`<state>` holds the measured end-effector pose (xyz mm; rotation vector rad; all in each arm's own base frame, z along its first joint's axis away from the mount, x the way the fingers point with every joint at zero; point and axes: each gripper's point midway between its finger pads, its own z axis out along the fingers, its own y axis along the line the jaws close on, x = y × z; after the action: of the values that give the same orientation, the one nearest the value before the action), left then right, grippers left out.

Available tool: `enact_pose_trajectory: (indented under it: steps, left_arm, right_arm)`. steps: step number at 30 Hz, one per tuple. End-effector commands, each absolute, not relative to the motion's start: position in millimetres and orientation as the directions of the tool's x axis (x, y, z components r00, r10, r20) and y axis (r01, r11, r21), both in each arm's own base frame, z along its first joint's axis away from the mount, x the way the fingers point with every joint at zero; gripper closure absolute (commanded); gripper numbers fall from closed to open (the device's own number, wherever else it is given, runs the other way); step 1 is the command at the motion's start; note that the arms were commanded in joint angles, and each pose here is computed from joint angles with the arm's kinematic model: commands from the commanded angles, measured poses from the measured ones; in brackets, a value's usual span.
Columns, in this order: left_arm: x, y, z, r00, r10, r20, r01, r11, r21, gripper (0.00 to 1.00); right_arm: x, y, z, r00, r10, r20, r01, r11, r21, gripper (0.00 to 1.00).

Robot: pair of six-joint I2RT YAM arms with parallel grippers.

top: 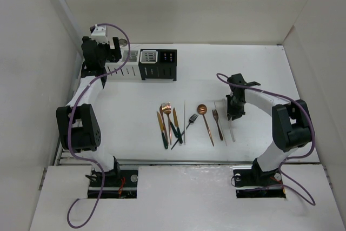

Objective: Sort the eating utensils into containers

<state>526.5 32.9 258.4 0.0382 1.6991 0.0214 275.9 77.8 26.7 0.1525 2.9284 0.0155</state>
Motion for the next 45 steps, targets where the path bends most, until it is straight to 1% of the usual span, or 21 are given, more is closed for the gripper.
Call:
enact_pose_trajectory:
  steps: [1, 6, 12, 15, 17, 20, 24, 28, 31, 34, 36, 37, 38, 41, 43, 44, 45]
  left_arm:
    - [524.8, 33.2, 281.0, -0.058, 0.049, -0.997, 0.008, 0.999, 0.049, 0.04]
    - [523.2, 33.0, 285.6, -0.049, 0.050, -0.998, 0.007, 0.999, 0.050, 0.04]
    - [523.2, 33.0, 285.6, -0.049, 0.050, -0.998, 0.007, 0.999, 0.050, 0.04]
    - [523.2, 33.0, 285.6, -0.049, 0.050, -0.998, 0.007, 0.999, 0.050, 0.04]
    - [523.2, 33.0, 285.6, -0.049, 0.050, -0.998, 0.007, 0.999, 0.050, 0.04]
    - [523.2, 33.0, 285.6, -0.049, 0.050, -0.998, 0.007, 0.999, 0.050, 0.04]
    - [523.2, 33.0, 285.6, -0.049, 0.050, -0.998, 0.007, 0.999, 0.050, 0.04]
    - [523.2, 33.0, 285.6, -0.049, 0.050, -0.998, 0.007, 0.999, 0.050, 0.04]
    - [523.2, 33.0, 285.6, -0.049, 0.050, -0.998, 0.007, 0.999, 0.050, 0.04]
    - [522.3, 33.0, 281.1, -0.058, 0.049, -0.997, 0.008, 0.999, 0.049, 0.04]
    - [522.3, 33.0, 281.1, -0.058, 0.049, -0.997, 0.008, 0.999, 0.049, 0.04]
    - [522.3, 33.0, 281.1, -0.058, 0.049, -0.997, 0.008, 0.999, 0.049, 0.04]
    - [522.3, 33.0, 281.1, -0.058, 0.049, -0.997, 0.008, 0.999, 0.049, 0.04]
    - [522.3, 33.3, 281.1, -0.058, 0.059, -0.997, 0.008, 0.998, 0.058, 0.04]
    - [522.3, 33.3, 281.1, -0.058, 0.059, -0.997, 0.008, 0.998, 0.058, 0.04]
    - [522.3, 33.3, 281.1, -0.058, 0.059, -0.997, 0.008, 0.998, 0.058, 0.04]
    - [522.3, 33.3, 281.1, -0.058, 0.059, -0.997, 0.008, 0.998, 0.058, 0.04]
  right_arm:
    - [284.4, 81.5, 39.7, -0.963, 0.087, -0.254, 0.082, 0.996, 0.030, 0.73]
    - [287.4, 81.7, 42.5, -0.958, 0.089, -0.271, 0.083, 0.996, 0.033, 0.73]
    - [279.4, 74.6, 26.4, -0.971, 0.094, -0.221, 0.096, 0.995, 0.002, 0.74]
    - [279.8, 71.1, 24.3, -0.969, 0.093, -0.229, 0.100, 0.995, -0.016, 0.74]
    - [275.3, 69.9, 19.3, -0.973, 0.092, -0.211, 0.099, 0.995, -0.023, 0.76]
    - [275.5, 65.3, 16.8, -0.973, 0.101, -0.206, 0.110, 0.993, -0.036, 0.76]
    - [276.0, 62.1, 14.2, -0.975, 0.108, -0.196, 0.122, 0.991, -0.059, 0.78]
    - [282.7, 65.3, 28.5, -0.966, 0.093, -0.242, 0.104, 0.994, -0.033, 0.78]
    - [284.6, 61.1, 31.6, -0.961, 0.103, -0.255, 0.116, 0.992, -0.039, 0.78]
    - [280.7, 62.2, 21.2, -0.972, 0.090, -0.215, 0.101, 0.994, -0.042, 0.78]
    - [277.9, 63.5, 14.2, -0.978, 0.089, -0.188, 0.098, 0.994, -0.040, 0.75]
    - [279.6, 66.1, 14.2, -0.977, 0.090, -0.192, 0.096, 0.995, -0.026, 0.72]
    - [277.5, 69.2, 10.5, -0.981, 0.077, -0.180, 0.084, 0.996, -0.030, 0.69]
    - [270.0, 75.0, 2.5, -0.989, 0.045, -0.139, 0.051, 0.998, -0.035, 0.66]
    - [267.8, 75.3, -1.5, -0.992, 0.025, -0.121, 0.029, 0.999, -0.033, 0.66]
    - [270.8, 75.8, -2.1, -0.993, 0.016, -0.120, 0.020, 0.999, -0.034, 0.69]
    - [270.4, 77.3, -2.1, -0.993, 0.016, -0.118, 0.019, 0.999, -0.026, 0.69]
